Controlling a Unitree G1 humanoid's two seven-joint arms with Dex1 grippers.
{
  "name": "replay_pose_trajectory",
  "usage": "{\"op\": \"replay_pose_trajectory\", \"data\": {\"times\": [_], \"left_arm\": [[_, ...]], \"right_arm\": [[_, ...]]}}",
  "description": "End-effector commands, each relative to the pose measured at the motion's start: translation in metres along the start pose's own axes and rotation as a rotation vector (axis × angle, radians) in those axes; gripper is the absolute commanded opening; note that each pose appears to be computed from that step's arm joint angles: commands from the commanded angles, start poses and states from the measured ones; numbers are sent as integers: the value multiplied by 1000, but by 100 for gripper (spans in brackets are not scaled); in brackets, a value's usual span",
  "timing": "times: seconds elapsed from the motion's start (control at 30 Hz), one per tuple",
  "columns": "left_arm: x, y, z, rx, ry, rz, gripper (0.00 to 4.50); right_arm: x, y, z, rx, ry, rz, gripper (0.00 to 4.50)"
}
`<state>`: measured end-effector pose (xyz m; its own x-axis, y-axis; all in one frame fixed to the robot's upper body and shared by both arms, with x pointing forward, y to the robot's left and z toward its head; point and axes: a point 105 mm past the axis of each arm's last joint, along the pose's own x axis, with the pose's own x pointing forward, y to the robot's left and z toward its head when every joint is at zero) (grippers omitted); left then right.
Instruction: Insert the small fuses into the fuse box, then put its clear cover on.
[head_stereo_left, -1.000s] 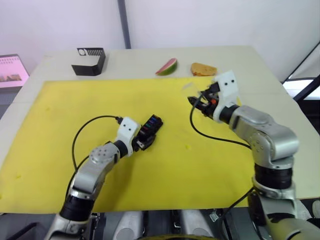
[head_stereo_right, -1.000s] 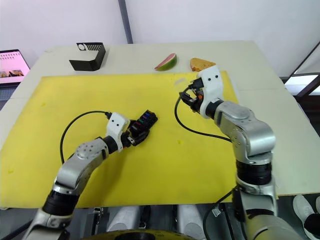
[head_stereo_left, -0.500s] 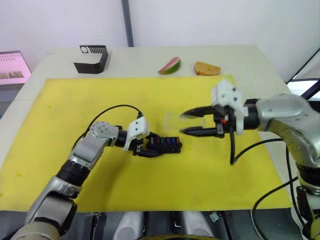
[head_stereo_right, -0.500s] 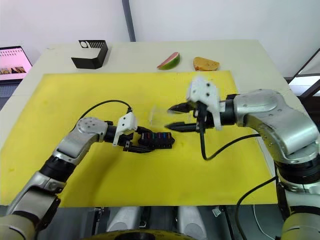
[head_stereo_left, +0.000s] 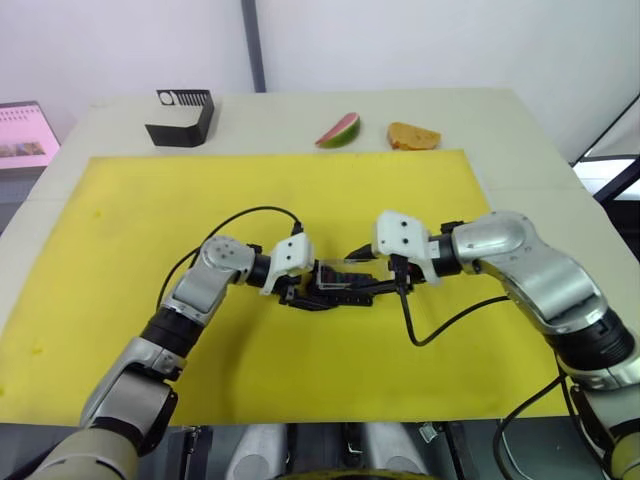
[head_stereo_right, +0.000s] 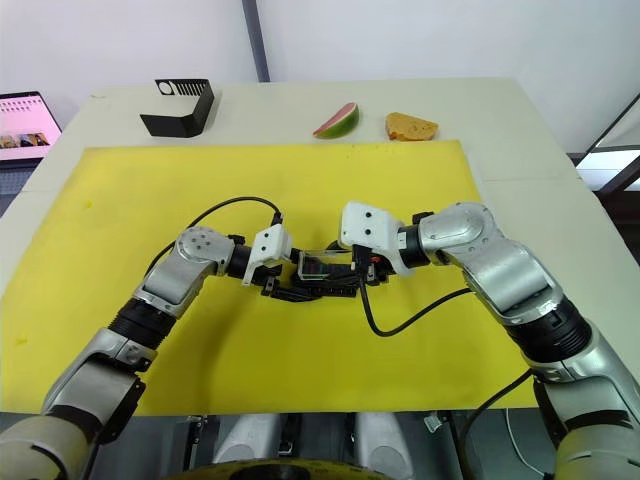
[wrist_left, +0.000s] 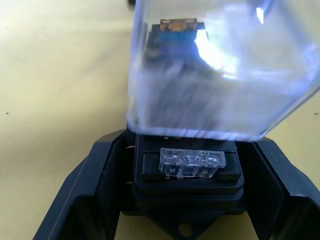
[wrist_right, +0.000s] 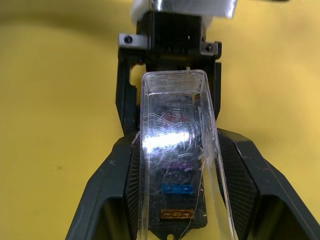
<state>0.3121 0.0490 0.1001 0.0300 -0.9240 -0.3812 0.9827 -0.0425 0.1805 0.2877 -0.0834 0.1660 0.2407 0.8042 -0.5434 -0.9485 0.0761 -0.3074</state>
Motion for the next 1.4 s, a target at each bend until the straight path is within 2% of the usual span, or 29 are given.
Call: {"op": "replay_pose_trajectory", "data": {"times": [0.03, 0.47, 0.7, 0.97, 1.4], "left_arm": [[-4, 6, 6, 33, -2, 19, 261], [-6, 6, 2, 40, 6, 30, 261], [-8, 6, 1, 38, 7, 33, 261], [-7, 8, 3, 39, 6, 36, 261], [-8, 7, 2, 35, 6, 44, 261]], "right_arm": [[1, -2, 5, -46, -14, -4, 168], [2, -6, 4, -28, -40, 11, 168], [-9, -7, 26, 8, -123, 29, 168], [8, -7, 4, 32, -67, 9, 168], [15, -3, -9, 52, -50, 19, 168]]}}
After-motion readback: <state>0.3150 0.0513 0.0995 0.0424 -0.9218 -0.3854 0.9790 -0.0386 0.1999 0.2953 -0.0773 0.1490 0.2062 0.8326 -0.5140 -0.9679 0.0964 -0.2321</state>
